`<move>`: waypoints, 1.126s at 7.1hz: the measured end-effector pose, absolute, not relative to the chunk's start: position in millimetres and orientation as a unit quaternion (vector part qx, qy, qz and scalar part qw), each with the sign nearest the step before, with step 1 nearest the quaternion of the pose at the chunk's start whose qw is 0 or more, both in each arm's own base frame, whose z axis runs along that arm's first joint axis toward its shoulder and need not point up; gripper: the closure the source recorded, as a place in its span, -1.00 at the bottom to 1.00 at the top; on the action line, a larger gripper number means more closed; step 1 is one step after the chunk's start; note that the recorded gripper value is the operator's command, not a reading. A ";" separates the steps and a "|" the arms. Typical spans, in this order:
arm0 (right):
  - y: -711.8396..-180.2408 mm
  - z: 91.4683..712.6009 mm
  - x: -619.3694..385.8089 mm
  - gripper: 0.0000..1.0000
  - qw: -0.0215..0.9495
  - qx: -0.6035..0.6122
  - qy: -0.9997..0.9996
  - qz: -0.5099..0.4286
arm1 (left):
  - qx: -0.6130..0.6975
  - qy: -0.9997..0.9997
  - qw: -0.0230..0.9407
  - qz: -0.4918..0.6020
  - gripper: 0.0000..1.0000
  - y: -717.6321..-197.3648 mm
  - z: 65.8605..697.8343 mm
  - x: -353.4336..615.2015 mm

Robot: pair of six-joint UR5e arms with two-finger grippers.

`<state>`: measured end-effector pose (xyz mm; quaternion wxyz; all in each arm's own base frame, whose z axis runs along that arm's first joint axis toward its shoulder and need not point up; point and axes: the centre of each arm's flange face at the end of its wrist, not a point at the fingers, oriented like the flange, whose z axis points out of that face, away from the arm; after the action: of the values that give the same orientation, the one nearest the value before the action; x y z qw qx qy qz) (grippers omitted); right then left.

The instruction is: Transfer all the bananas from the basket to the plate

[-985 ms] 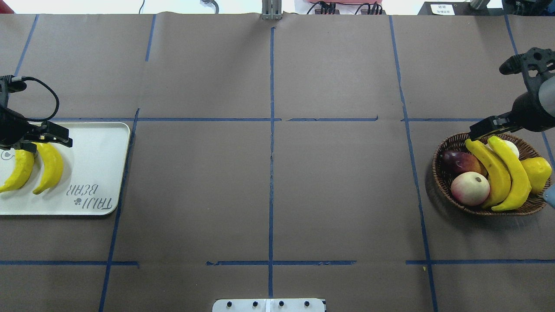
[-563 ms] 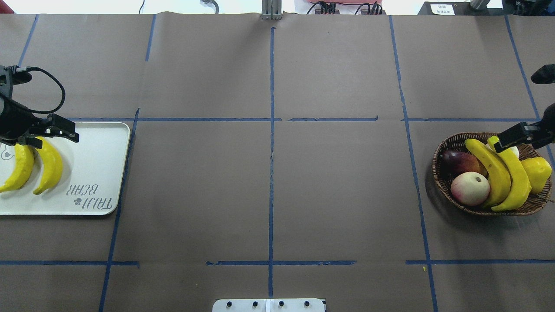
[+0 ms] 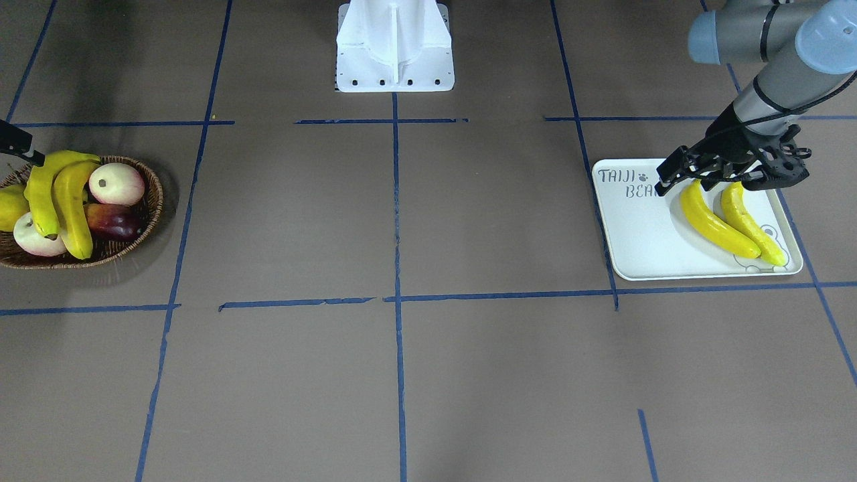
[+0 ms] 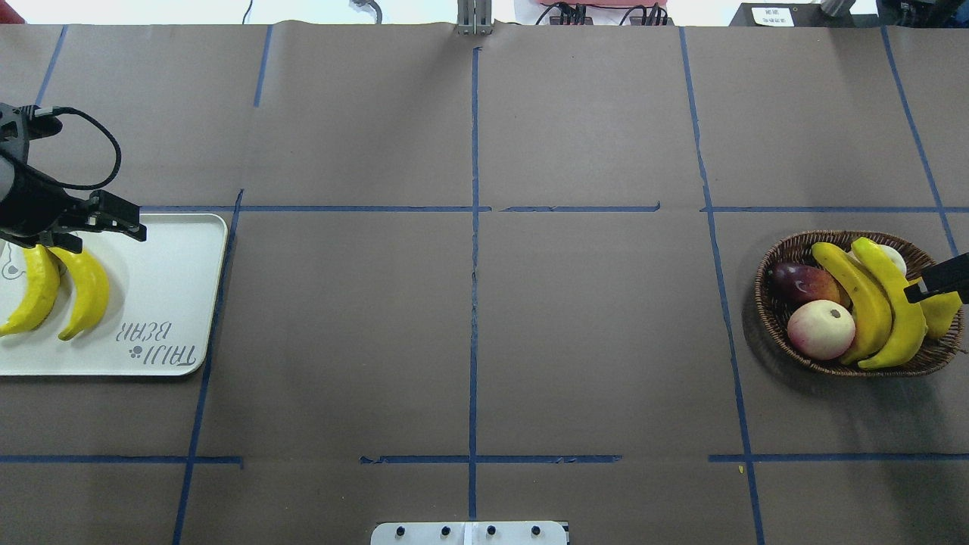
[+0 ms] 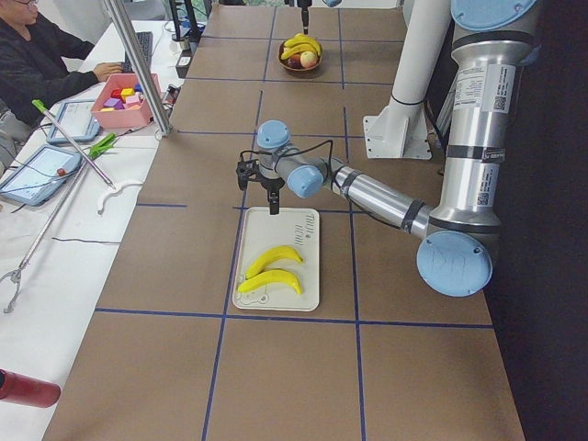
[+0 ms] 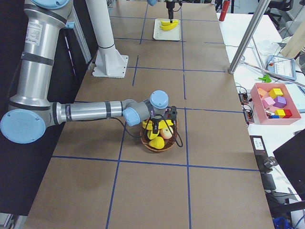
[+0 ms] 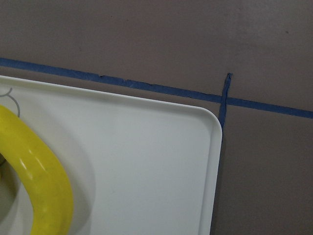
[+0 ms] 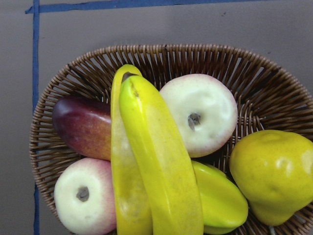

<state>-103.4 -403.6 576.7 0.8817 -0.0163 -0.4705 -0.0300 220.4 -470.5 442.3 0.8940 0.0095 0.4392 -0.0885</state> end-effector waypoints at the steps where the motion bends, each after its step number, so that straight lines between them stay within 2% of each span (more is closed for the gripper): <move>1: -398.9 584.2 -102.3 -0.99 0.880 -0.017 -0.473 -0.032 | 0.009 0.440 0.894 -0.090 -0.99 -470.3 441.5 220.7; 6: -384.9 607.0 -129.6 -0.96 0.866 -0.021 -0.493 -0.079 | 0.009 0.440 0.893 -0.091 -0.99 -470.2 440.7 220.8; 7: -383.5 607.1 -132.9 -0.28 0.864 -0.024 -0.496 -0.083 | 0.010 0.440 0.893 -0.091 -0.99 -470.2 440.5 220.8; 8: -383.0 608.1 -134.2 0.20 0.863 -0.026 -0.497 -0.085 | 0.010 0.440 0.893 -0.091 -0.99 -470.0 440.4 221.0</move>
<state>-134.2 -383.0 608.1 0.8635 -0.0257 -0.4966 -0.0847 221.0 -470.0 440.4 0.8935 0.0097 0.4397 -0.0910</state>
